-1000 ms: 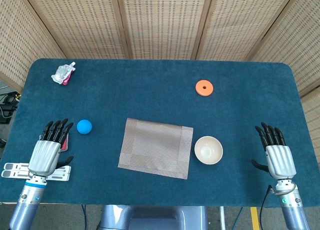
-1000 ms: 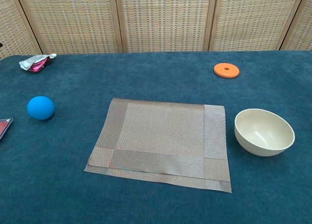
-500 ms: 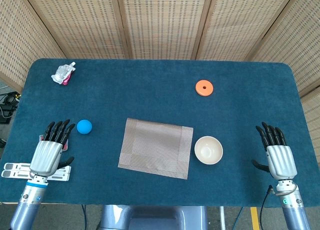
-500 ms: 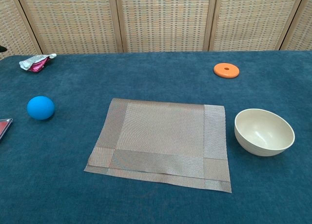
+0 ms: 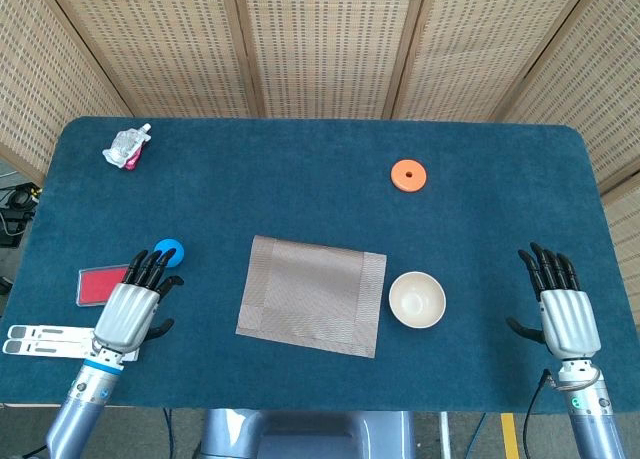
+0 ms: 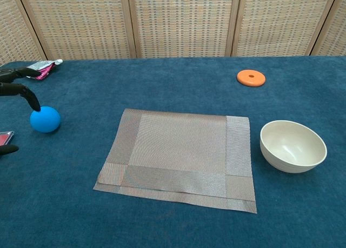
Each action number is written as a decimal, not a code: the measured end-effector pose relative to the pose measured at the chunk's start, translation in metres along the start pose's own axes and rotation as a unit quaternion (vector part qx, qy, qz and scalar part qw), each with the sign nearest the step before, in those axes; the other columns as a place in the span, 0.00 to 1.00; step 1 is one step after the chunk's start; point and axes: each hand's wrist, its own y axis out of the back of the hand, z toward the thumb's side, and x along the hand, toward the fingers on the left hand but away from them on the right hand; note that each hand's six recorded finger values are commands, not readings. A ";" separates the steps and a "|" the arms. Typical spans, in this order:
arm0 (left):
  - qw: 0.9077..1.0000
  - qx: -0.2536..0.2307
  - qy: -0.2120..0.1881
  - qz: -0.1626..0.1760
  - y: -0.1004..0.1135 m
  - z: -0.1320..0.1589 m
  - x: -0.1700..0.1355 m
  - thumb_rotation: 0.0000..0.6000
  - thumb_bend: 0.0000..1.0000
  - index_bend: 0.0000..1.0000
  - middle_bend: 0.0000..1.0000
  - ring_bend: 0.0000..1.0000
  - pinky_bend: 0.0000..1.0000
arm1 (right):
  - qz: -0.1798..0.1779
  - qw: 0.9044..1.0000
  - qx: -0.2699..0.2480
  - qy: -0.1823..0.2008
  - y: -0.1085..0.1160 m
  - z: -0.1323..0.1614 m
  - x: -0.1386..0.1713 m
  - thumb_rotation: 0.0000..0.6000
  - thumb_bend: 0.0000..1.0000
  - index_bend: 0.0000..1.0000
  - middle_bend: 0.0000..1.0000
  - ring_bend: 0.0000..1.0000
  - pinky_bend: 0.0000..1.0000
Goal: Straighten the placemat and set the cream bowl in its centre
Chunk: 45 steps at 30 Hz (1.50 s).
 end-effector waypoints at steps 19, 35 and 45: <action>0.990 0.051 -0.099 -0.090 -0.067 0.069 0.034 1.00 0.40 0.46 0.00 0.00 0.00 | -0.006 1.000 -0.014 -0.004 0.006 -0.004 -0.001 1.00 0.12 0.07 0.00 0.00 0.00; 0.986 0.069 -0.104 -0.111 -0.091 0.079 0.051 1.00 0.40 0.45 0.00 0.00 0.00 | -0.006 1.000 -0.015 -0.004 0.007 -0.004 0.000 1.00 0.12 0.07 0.00 0.00 0.00; 0.985 0.068 -0.113 -0.111 -0.095 0.087 0.055 1.00 0.40 0.46 0.00 0.00 0.00 | -0.007 1.000 -0.015 -0.004 0.007 -0.004 -0.001 1.00 0.12 0.07 0.00 0.00 0.00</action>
